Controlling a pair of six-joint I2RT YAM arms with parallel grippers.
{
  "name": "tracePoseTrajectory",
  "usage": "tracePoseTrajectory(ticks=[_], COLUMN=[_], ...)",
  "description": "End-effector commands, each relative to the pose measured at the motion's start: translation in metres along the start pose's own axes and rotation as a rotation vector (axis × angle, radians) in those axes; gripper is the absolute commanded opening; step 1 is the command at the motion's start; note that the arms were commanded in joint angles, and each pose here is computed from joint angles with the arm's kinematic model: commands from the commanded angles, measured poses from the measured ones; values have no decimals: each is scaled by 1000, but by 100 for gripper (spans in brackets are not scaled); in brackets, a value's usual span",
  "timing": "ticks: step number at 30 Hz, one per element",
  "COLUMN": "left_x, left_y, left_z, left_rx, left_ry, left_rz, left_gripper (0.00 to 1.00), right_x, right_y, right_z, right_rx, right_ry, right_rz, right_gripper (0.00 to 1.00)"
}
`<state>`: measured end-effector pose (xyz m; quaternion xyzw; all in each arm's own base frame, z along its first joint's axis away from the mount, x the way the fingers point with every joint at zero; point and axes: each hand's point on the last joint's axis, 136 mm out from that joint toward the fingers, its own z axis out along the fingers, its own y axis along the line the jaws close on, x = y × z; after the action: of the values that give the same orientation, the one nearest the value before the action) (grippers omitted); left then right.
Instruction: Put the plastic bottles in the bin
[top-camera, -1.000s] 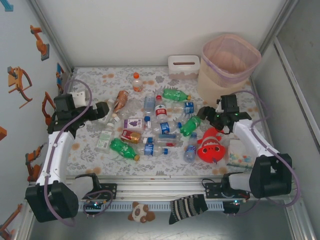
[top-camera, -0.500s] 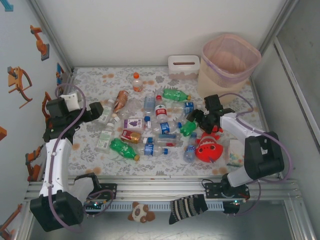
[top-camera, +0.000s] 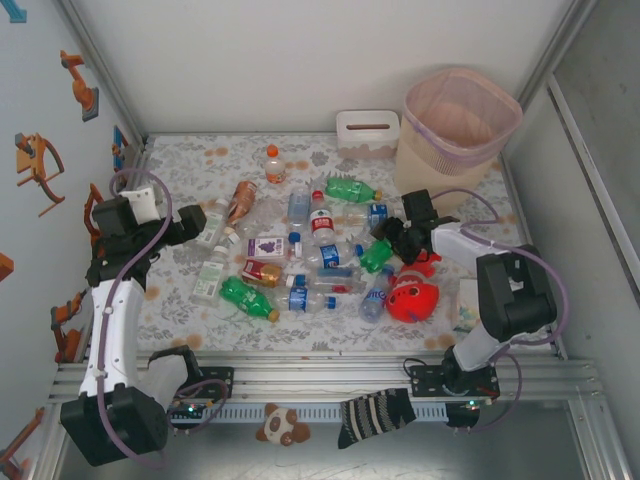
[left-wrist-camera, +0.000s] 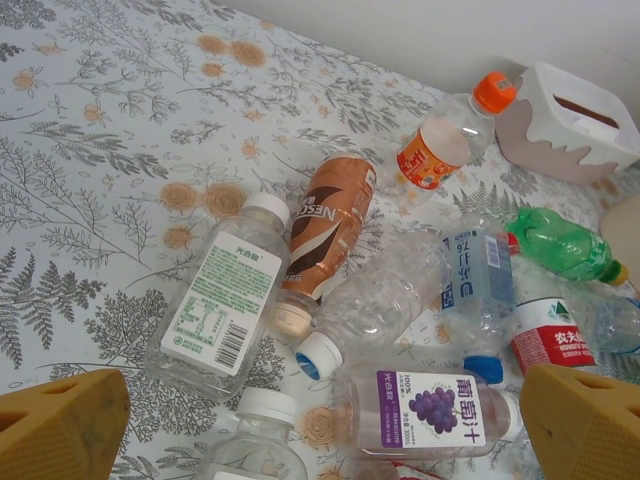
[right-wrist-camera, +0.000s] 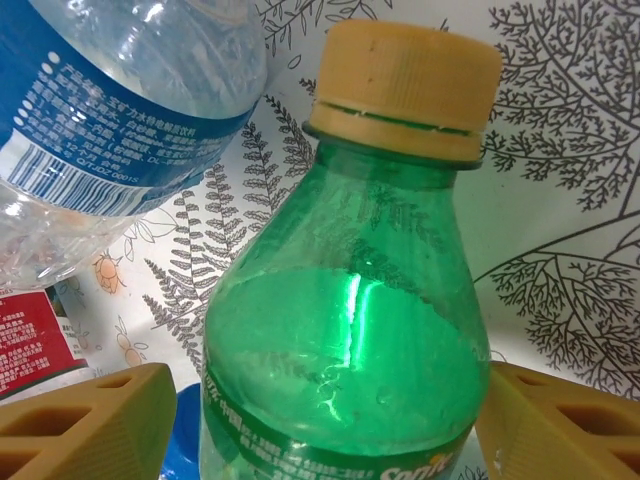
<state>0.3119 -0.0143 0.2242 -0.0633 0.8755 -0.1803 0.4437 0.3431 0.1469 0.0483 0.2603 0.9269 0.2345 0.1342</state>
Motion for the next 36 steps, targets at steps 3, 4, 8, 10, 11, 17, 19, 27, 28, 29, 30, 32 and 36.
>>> tracePoseTrajectory(ticks=[3,4,8,10,11,17,19,27,28,29,30,32,36], left_x=[3,4,3,4,4,3,3,2,2,2,1,1,2], left_y=[2,3,3,3,3,3,3,4,4,4,4,4,5], left_z=[3,3,3,3,3,1,2,1,1,2,2,2,4], left_rx=[1,1,-1,0,-1,-4,-4,-9,-9,-9,-9,-9,-9], left_ry=[12,13,11,13,13,3,4,-4,-3,-3,-5,-3,2], left_rz=[-14,-14,-13,-14,-14,-11,-12,-9,-8,-9,-8,-10,-12], left_gripper=[100,100,100,100,100,100,100,100,100,100,100,100,100], right_x=[-7,-7,-9,-10,-10,-14,-16,-20,-21,-23,-24,-28,-39], right_y=[5,5,4,5,5,7,9,20,23,26,28,35,51], right_z=[4,4,2,0,-1,-10,-16,-64,-73,-84,-93,-116,-165], right_rx=[2,4,11,13,15,30,33,34,33,31,29,24,17], right_ry=[-26,-27,-37,-42,-44,-58,-69,-156,-174,-194,-210,-256,-359], right_rz=[6,5,-2,-8,-10,-39,-50,-144,-163,-180,-195,-231,-311], right_gripper=[72,72,68,66,65,59,59,59,59,59,58,58,58])
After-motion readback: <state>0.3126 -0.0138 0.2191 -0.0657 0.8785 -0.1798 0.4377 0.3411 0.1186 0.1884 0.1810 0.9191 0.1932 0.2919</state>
